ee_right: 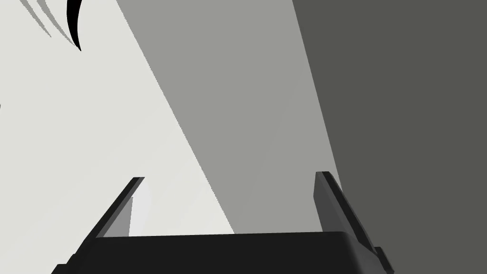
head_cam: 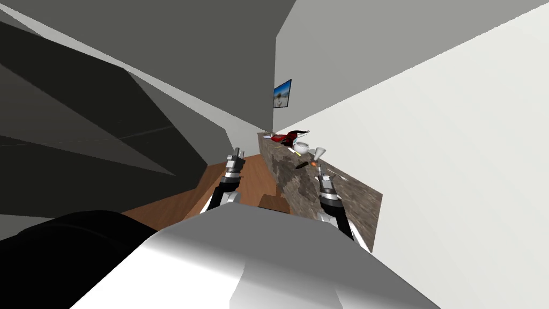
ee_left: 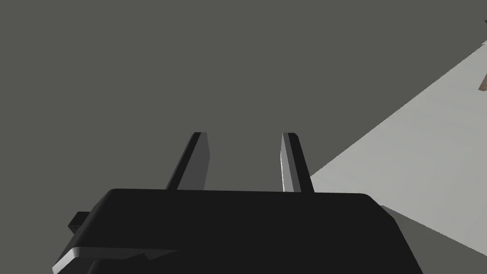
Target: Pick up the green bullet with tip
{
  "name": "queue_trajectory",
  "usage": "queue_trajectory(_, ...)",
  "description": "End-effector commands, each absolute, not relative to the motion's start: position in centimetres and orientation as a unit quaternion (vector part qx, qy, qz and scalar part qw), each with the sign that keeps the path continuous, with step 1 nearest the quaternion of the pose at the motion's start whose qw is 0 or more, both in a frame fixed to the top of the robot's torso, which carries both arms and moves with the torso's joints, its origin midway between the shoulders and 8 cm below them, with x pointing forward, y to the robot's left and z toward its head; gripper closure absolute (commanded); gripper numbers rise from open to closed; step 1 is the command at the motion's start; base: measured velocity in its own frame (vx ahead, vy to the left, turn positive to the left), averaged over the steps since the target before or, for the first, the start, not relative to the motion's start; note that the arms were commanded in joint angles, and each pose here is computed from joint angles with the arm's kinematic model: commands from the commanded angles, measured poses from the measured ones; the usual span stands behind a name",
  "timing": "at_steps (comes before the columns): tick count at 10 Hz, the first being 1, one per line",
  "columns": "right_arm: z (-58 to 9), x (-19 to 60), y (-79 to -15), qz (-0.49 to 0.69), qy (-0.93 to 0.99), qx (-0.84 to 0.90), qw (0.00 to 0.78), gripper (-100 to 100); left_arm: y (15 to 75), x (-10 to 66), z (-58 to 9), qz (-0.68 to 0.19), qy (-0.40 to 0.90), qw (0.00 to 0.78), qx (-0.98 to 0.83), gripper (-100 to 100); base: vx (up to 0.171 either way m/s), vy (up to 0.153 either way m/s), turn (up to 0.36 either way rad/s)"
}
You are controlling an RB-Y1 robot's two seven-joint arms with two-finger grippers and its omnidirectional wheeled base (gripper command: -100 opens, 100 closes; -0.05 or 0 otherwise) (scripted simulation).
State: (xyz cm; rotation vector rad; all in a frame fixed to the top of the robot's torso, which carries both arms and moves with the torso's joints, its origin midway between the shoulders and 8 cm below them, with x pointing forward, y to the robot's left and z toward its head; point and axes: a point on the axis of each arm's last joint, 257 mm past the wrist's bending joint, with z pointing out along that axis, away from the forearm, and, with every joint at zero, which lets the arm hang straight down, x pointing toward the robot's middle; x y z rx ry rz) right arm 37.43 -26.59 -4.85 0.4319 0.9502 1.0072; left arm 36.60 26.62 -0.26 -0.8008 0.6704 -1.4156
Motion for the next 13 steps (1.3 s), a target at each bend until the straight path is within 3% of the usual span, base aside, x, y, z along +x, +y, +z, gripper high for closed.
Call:
queue_trajectory(1, -5.8, 37.8, -26.4, 0.448, 0.454, 0.177, 0.750, -100, 26.6, 36.6, -0.3, -0.620, 0.294, 0.637, -0.351, 0, -0.066, 0.083, 0.051)
queue_trajectory(13, -15.5, 39.8, -25.0, 0.312, 0.597, -0.046, 0.738, -100, 26.6, 36.6, -0.3, -0.620, 0.294, 0.638, -0.351, 0, -0.042, 0.057, 0.111)
